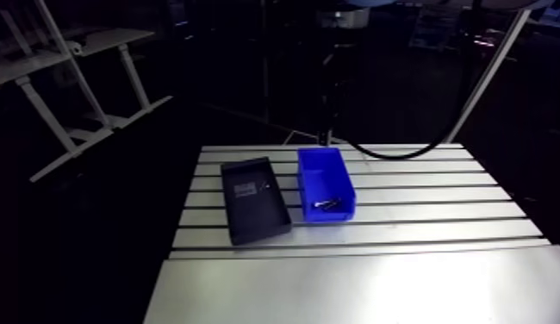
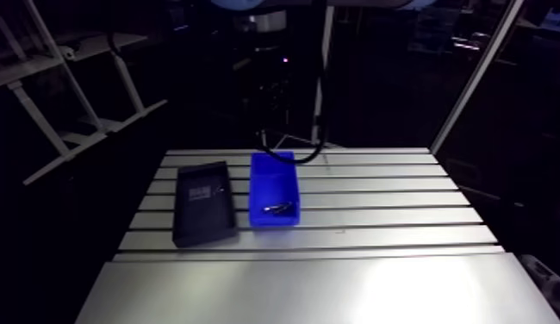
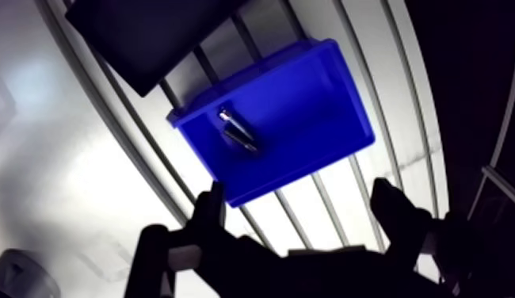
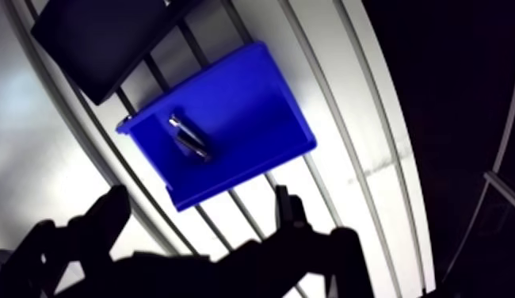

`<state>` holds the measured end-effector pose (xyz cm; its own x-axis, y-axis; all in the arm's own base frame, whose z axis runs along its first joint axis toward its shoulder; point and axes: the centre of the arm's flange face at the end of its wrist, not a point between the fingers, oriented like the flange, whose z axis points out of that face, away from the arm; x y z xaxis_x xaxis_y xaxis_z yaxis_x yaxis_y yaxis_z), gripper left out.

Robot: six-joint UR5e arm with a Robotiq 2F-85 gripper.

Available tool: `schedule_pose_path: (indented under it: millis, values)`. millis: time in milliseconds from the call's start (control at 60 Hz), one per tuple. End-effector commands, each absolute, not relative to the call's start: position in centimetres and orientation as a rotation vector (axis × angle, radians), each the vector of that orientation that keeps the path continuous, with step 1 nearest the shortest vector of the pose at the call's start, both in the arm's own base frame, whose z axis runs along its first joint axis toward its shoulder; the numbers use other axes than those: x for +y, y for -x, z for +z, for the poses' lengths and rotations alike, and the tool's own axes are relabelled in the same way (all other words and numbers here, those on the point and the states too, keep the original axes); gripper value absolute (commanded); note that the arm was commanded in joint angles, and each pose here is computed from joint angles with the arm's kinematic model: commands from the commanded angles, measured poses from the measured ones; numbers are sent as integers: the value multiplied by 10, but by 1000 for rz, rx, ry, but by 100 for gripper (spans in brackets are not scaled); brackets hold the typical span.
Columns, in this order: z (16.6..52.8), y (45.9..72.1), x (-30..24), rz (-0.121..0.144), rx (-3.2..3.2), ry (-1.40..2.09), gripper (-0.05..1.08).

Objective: Pick up the M10 bolt from the tray and put it into the blue bin.

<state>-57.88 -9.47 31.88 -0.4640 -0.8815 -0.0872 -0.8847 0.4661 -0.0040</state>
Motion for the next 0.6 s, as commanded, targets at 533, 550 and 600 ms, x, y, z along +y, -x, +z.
schedule_pose_path:
  millis: [533, 550, 600]
  values:
    - [506, 588, -83, 1, 3105, 185, 1]
    - [509, 587, -83, 1, 3102, 164, 1]
    - [512, 585, -81, 0, 3087, 126, 1]
